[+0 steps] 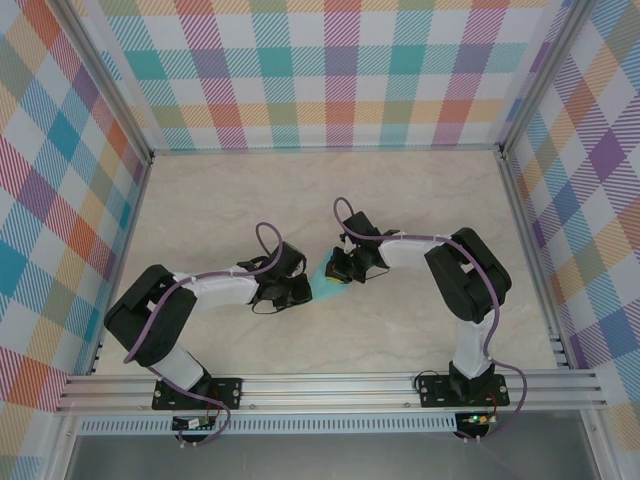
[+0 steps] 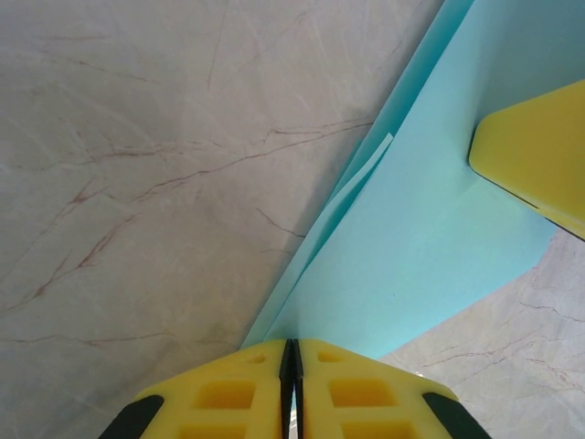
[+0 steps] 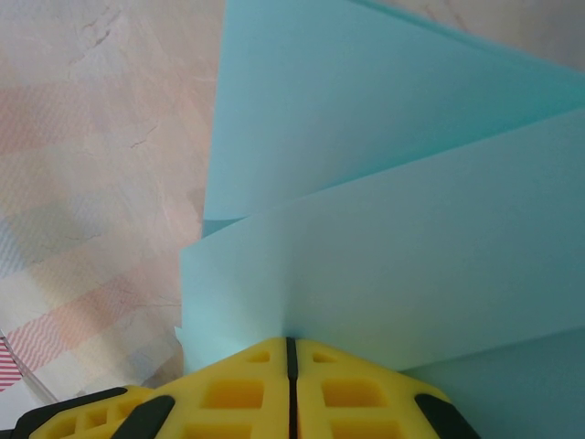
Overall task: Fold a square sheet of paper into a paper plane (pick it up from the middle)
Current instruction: Fourth fold the wing at the center of the table.
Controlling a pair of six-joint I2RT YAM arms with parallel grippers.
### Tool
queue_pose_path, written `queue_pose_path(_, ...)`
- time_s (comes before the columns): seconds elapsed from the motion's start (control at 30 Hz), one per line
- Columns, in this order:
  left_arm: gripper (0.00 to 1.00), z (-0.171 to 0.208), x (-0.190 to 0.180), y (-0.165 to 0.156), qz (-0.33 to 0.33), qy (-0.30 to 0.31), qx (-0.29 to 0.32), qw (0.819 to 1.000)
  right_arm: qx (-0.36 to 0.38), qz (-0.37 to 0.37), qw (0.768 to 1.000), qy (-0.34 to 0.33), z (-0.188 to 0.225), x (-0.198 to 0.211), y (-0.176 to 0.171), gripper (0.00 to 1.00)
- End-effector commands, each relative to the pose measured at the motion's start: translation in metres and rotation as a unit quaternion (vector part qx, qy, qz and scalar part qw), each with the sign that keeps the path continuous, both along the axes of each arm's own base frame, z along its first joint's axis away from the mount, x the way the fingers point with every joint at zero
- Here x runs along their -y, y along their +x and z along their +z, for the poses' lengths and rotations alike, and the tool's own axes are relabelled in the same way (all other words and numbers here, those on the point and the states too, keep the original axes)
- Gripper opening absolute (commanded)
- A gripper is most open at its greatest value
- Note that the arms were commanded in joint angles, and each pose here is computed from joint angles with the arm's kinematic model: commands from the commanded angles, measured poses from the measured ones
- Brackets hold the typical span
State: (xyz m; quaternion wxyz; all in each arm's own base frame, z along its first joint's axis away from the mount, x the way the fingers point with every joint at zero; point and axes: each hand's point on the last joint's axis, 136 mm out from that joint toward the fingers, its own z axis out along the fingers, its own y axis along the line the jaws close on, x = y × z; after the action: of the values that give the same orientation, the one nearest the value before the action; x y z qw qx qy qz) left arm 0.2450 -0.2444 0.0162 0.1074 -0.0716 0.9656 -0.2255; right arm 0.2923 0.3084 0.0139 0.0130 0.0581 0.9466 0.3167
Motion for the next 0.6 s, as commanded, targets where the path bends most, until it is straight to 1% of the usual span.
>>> queue_pose_path(0.0,0.11,-0.027,-0.033,-0.021,0.015,0.064,-0.041,0.997,-0.039,-0.022,0.993,-0.110,-0.047,0.041,-0.016,0.08)
queue_pose_path(0.07,0.09,-0.028,-0.035,-0.023,0.016,0.065,-0.043,0.997,-0.029,-0.018,0.994,-0.105,-0.040,0.038,-0.012,0.08)
queue_pose_path(0.17,0.07,-0.031,-0.035,-0.026,0.014,0.062,-0.047,0.997,-0.001,-0.006,0.997,-0.080,-0.021,0.029,-0.004,0.08)
queue_pose_path(0.3,0.04,-0.033,-0.030,-0.028,0.011,0.049,-0.053,0.997,0.048,0.020,0.999,-0.008,0.018,0.005,0.005,0.08)
queue_pose_path(0.4,0.03,-0.033,-0.027,-0.028,0.008,0.041,-0.054,0.998,0.063,0.045,0.996,0.038,0.036,-0.018,-0.003,0.08)
queue_pose_path(0.57,0.01,-0.032,-0.024,-0.027,0.005,0.033,-0.053,0.998,0.056,0.061,0.995,0.054,0.033,-0.041,-0.018,0.08)
